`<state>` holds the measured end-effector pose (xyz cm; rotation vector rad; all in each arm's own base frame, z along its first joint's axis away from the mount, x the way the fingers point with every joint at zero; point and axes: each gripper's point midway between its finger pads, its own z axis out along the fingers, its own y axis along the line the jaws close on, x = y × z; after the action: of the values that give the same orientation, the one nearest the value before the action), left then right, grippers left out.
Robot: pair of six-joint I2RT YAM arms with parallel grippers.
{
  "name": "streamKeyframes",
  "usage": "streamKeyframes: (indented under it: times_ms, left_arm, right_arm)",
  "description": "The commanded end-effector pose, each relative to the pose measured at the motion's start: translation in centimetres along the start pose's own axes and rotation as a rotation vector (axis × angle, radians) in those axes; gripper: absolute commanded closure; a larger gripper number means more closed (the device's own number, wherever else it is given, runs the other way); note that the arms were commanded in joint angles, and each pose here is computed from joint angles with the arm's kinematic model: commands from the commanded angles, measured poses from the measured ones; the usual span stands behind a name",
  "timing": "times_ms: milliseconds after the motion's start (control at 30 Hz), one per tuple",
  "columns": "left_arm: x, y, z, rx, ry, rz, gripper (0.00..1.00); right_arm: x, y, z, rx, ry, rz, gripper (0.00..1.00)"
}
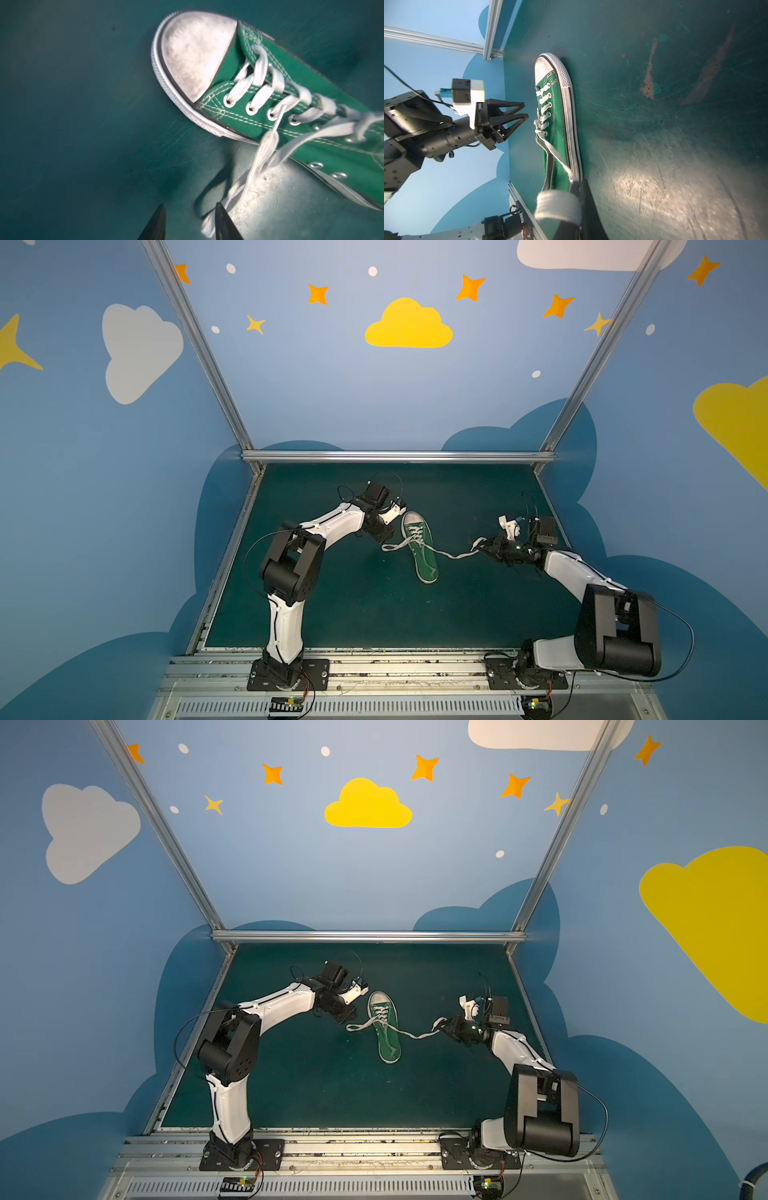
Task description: Tie the shoes
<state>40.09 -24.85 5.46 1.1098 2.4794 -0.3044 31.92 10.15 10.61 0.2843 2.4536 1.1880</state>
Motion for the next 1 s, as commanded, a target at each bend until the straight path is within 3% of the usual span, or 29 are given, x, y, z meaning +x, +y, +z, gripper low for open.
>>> streamKeyframes:
  times_ms: [0,300,600,833,967]
  left_arm:
    - [1.2,-1.3,0.5,0.072,0.058,-0.013,0.59]
    - [2.0,-2.1,1.3,0.119,0.090,-0.050,0.59]
    - [3.0,-1.7,1.9,0.094,0.154,-0.076,0.69]
    - [3.1,-1.9,2.0,0.091,0.160,-0.078,0.69]
    - [3.2,-1.7,2.1,0.077,0.166,-0.089,0.91]
  right_arm:
    - [-0.6,0.9,-0.1,-0.021,0.004,-0.032,1.00]
    - [-0.8,0.9,0.1,-0.029,0.009,-0.023,1.00]
    - [-0.9,1.1,0.1,-0.031,0.009,-0.025,1.00]
    - [-0.9,1.1,0.2,-0.037,0.013,-0.021,1.00]
    - [-0.9,1.2,0.2,-0.037,0.013,-0.024,1.00]
